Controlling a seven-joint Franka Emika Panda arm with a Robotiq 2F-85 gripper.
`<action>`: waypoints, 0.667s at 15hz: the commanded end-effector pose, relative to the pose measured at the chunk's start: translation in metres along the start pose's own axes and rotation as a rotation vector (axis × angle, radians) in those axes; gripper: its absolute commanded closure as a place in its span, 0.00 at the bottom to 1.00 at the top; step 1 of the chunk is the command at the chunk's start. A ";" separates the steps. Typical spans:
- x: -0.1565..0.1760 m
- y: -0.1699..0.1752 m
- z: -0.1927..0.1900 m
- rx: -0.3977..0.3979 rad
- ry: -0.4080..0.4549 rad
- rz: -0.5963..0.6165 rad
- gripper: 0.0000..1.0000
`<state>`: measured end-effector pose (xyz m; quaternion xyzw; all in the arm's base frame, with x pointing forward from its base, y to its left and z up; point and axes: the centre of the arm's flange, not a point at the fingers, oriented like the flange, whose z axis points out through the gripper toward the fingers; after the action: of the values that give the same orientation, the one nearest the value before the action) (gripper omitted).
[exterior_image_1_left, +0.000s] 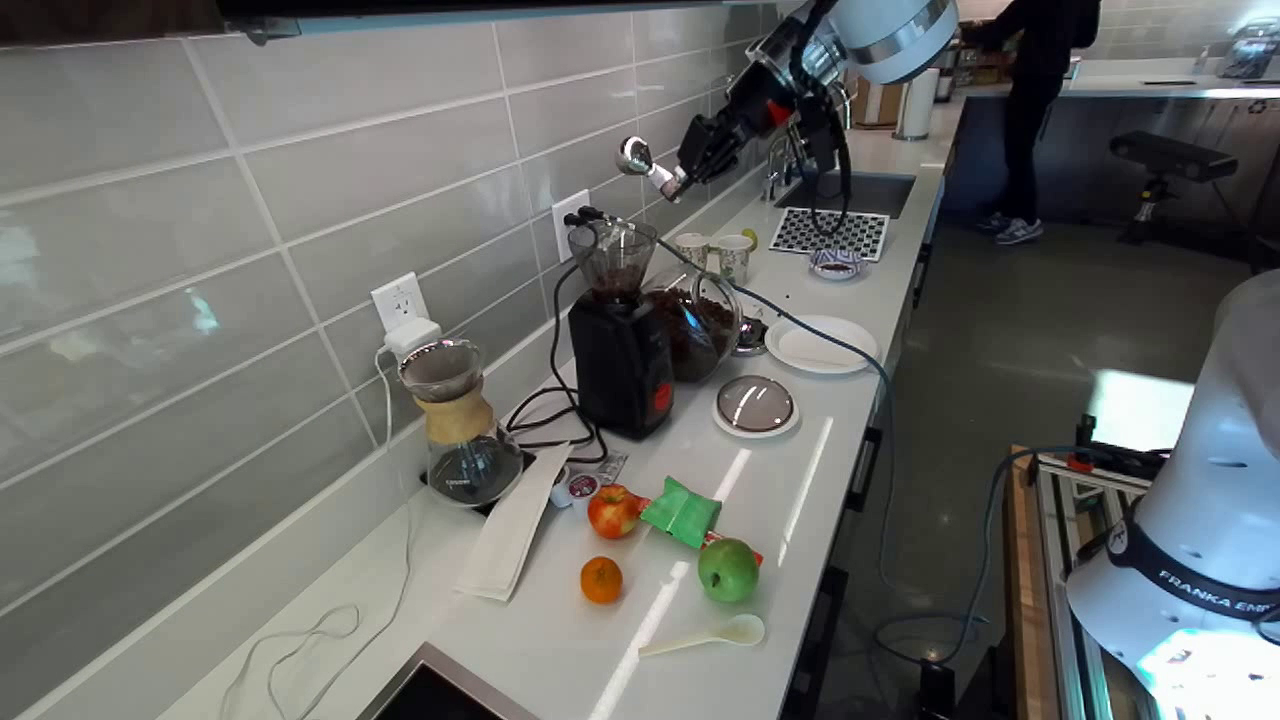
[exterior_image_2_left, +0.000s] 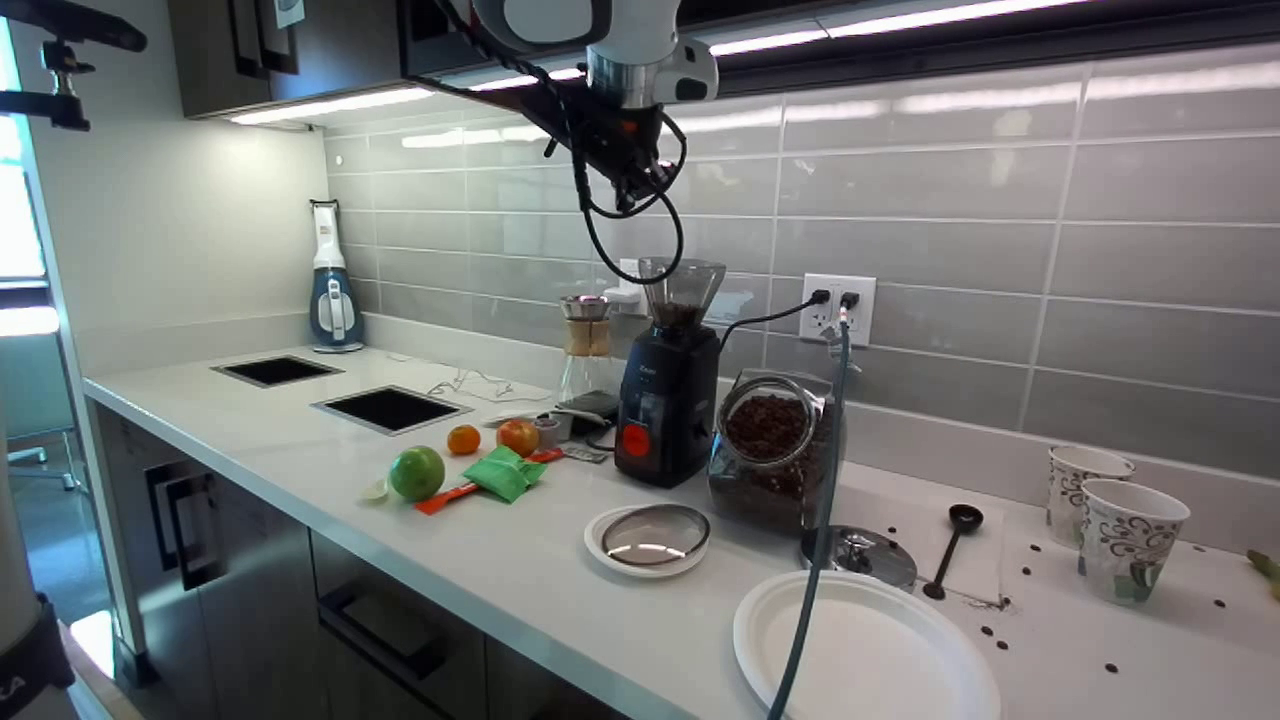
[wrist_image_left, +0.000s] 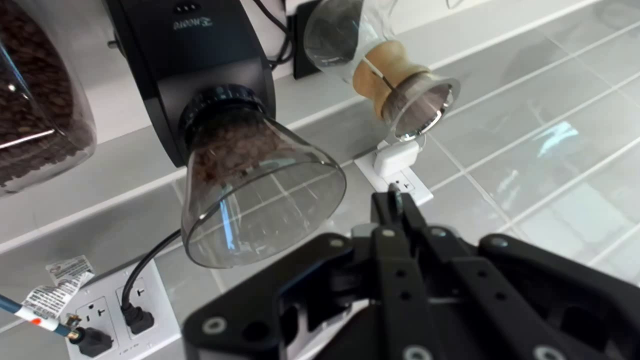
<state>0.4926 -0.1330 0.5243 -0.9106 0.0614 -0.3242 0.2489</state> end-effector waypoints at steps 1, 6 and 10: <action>-0.013 -0.013 0.013 -0.137 -0.094 -0.025 0.99; -0.030 -0.029 0.022 -0.304 -0.181 -0.087 0.99; -0.037 -0.034 0.017 -0.489 -0.183 -0.161 0.99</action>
<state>0.4903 -0.0933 0.5063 -0.9692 0.0360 -0.2354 0.0629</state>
